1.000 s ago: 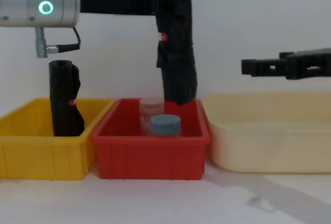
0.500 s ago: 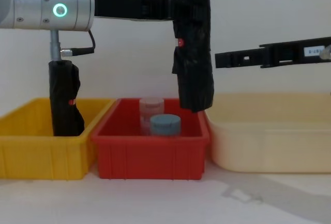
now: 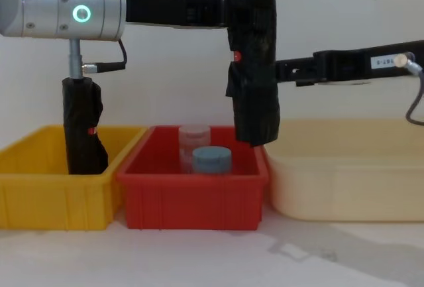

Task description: Pick up the garbage bag with the one hand and transfer it to the other hand.

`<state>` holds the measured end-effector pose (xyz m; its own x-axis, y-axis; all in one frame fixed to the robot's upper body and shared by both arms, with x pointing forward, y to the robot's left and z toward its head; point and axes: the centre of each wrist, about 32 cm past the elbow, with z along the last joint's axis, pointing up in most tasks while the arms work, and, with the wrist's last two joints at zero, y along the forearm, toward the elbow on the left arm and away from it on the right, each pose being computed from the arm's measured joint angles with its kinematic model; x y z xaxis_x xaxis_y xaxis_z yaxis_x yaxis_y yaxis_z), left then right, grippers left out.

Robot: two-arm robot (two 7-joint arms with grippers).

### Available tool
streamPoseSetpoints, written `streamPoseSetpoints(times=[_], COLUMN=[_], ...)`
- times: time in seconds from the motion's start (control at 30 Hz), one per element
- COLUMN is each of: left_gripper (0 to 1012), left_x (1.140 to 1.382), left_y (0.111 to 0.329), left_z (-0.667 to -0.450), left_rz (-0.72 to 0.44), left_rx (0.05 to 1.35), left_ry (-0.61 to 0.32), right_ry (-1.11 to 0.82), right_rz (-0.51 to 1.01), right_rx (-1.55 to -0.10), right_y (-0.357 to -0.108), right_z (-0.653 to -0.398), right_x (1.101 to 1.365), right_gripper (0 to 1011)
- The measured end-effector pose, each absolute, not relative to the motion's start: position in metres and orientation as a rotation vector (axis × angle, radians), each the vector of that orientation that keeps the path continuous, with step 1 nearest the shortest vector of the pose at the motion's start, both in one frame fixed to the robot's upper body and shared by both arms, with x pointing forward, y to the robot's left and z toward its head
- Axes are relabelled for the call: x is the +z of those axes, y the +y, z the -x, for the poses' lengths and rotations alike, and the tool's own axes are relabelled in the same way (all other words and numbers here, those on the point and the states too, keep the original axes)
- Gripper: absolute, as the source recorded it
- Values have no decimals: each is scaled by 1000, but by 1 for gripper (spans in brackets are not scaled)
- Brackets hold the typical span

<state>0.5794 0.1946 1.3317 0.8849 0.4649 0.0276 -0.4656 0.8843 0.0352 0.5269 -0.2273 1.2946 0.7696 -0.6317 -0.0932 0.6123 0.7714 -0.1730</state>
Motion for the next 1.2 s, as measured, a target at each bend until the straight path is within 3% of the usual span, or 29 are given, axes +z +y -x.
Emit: streamPoseSetpoints(times=[0.53, 1.2], left_gripper=[363, 363], left_x=[1332, 1332], left_y=[194, 193], left_z=[-580, -580], left_rz=[-44, -43], left_rx=[478, 473], left_ry=[-16, -15], right_ry=[251, 222], right_rz=[67, 82], right_rx=[-602, -620], right_y=[-216, -200], right_z=[-529, -540], right_x=[1299, 1280], right_gripper=[1001, 1001])
